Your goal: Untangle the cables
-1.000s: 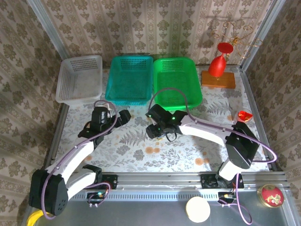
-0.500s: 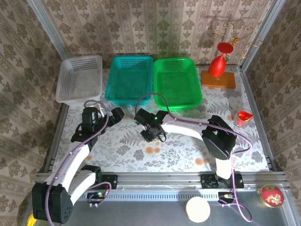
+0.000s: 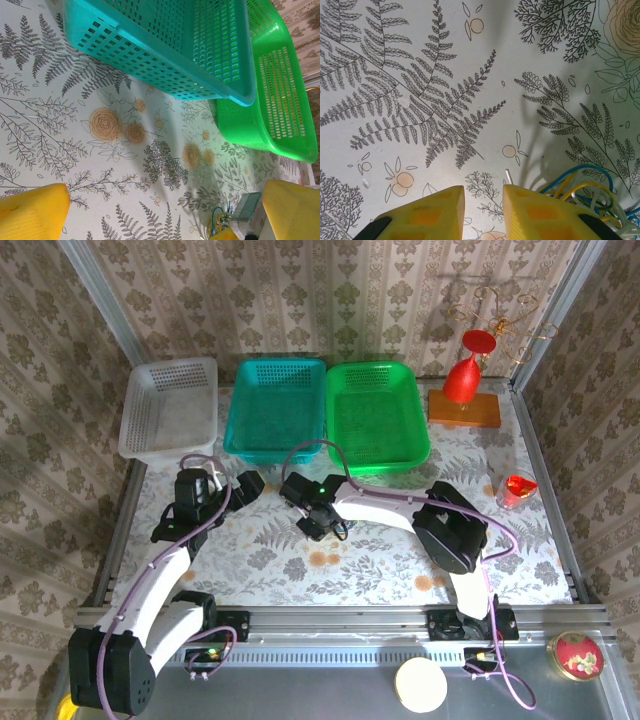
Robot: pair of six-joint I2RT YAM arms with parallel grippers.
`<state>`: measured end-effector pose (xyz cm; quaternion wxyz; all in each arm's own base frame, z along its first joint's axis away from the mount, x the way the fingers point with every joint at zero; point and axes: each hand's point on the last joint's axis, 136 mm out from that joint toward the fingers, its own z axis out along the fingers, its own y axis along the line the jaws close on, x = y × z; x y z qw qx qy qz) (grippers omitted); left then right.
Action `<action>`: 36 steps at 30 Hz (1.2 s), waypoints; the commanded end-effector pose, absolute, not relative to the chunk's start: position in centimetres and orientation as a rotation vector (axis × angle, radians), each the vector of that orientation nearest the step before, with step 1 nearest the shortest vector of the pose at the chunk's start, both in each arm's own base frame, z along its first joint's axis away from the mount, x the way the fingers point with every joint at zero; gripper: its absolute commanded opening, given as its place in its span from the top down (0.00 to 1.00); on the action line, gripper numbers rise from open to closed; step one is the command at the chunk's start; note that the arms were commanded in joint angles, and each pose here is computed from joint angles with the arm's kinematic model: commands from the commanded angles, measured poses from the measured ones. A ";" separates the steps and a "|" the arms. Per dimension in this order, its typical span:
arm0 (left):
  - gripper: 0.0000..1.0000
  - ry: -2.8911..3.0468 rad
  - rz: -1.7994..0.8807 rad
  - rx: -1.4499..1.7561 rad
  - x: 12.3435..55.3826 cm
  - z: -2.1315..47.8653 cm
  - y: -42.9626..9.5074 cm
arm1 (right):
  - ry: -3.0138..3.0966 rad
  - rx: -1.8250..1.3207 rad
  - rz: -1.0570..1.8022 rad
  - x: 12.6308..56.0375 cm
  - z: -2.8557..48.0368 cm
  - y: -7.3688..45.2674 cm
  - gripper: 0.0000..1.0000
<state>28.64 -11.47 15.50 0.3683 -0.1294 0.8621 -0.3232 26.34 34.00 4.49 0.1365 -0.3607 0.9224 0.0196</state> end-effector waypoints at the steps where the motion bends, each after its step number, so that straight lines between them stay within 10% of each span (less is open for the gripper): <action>1: 0.00 2.219 -0.851 -0.356 28.1 15.1 -11.4 | 2.667 -1.085 -0.012 26.6 4.1 33.7 0.71; 36: 0.00 2.220 -0.855 -0.368 27.9 14.9 -11.3 | 2.589 -1.098 -0.113 28.4 5.0 33.4 0.68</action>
